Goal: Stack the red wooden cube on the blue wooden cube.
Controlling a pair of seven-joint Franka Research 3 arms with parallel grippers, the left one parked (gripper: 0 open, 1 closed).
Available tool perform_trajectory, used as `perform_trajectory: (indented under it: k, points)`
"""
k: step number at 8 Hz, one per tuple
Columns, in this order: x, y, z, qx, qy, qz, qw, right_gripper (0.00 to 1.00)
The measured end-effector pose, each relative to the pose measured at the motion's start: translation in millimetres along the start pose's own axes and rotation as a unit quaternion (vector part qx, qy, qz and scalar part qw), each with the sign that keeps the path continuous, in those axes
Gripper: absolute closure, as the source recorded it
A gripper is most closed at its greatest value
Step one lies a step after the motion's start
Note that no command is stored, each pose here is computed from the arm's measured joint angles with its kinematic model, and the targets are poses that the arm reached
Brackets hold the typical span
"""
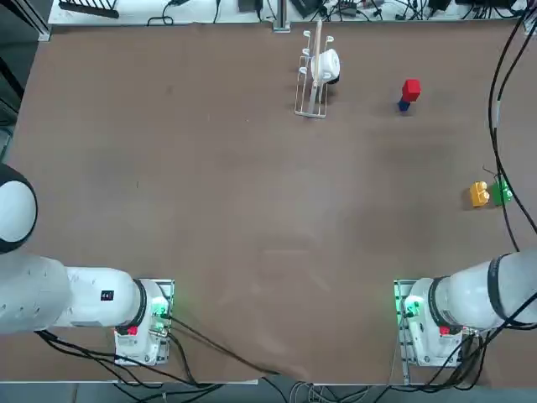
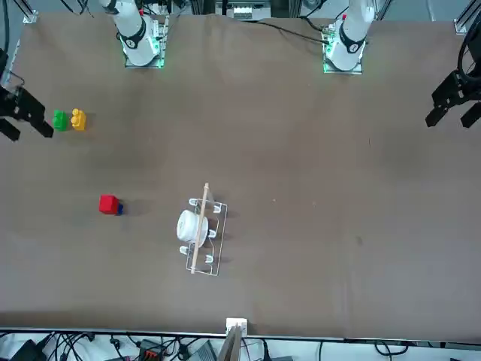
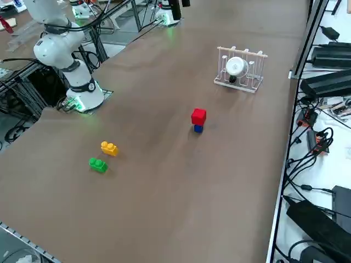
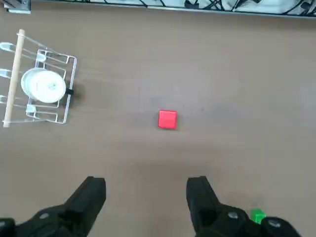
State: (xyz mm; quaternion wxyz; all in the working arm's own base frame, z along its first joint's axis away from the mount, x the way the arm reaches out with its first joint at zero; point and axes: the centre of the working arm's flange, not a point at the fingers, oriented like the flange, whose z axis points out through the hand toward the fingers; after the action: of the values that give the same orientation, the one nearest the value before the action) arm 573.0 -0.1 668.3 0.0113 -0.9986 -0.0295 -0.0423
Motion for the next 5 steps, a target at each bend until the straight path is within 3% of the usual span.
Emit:
perform_trajectory:
  k: [5]
  points:
    - [-3, -30, -2, -0.043, -0.014, 0.021, 0.999, 0.00]
